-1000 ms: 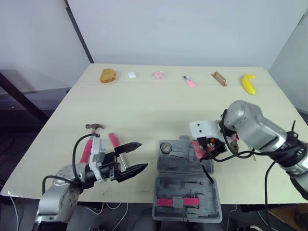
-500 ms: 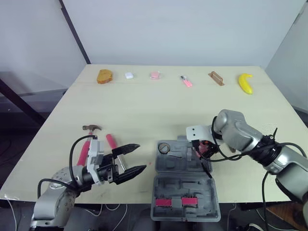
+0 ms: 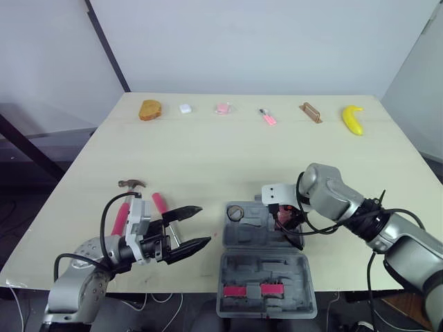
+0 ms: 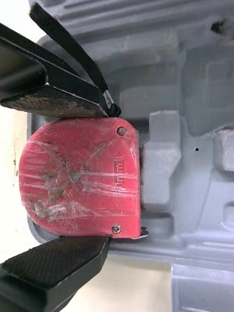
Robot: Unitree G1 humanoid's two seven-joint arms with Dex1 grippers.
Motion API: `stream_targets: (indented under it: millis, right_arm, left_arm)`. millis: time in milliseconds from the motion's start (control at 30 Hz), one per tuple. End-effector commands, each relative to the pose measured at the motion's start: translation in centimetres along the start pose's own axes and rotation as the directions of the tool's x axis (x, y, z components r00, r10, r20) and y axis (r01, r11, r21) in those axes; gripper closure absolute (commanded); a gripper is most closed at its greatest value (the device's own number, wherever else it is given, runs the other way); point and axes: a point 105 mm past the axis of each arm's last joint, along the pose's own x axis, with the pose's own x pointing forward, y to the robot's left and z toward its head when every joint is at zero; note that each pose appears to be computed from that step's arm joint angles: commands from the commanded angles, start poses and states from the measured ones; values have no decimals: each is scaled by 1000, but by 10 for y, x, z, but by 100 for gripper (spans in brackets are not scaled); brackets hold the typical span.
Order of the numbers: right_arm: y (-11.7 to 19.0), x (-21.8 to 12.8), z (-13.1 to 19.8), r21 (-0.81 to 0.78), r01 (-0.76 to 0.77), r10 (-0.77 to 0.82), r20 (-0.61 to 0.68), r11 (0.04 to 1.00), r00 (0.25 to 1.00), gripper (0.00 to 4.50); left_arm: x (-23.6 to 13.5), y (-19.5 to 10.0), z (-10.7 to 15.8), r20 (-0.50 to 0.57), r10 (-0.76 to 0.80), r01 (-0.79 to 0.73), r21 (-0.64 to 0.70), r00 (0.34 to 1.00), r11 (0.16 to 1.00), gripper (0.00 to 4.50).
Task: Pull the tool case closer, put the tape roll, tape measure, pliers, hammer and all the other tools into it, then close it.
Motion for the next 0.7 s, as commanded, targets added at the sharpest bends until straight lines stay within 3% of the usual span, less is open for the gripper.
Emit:
stream_targets:
  millis: [33,100,167,300,567,633,700]
  right_arm:
    - [-3,-2,1,-3,28,-28,16,1000,999,161]
    - [-3,-3,2,-4,32,-32,22,999,999,54]
    - [-6,-5,5,-9,62,-61,33,998,998,9]
    - [-7,-22,11,-13,96,-95,94,995,991,9]
    - [9,-66,15,118,142,-180,433,983,883,9]
    - [2,-72,11,242,160,-276,590,957,759,9]
    - [1,-74,4,297,161,-323,649,941,689,9]
  left_arm:
    - [2,-3,9,13,-29,28,29,1000,999,0]
    - [3,-3,9,13,-31,30,27,999,999,0]
    - [3,-4,9,12,-34,34,26,999,999,0]
    - [2,-5,9,10,-38,38,24,999,999,0]
    - [2,-7,11,20,-41,41,18,999,999,0]
    - [3,-7,12,27,-45,45,14,999,999,0]
    - [3,-8,12,30,-48,48,11,998,999,0]
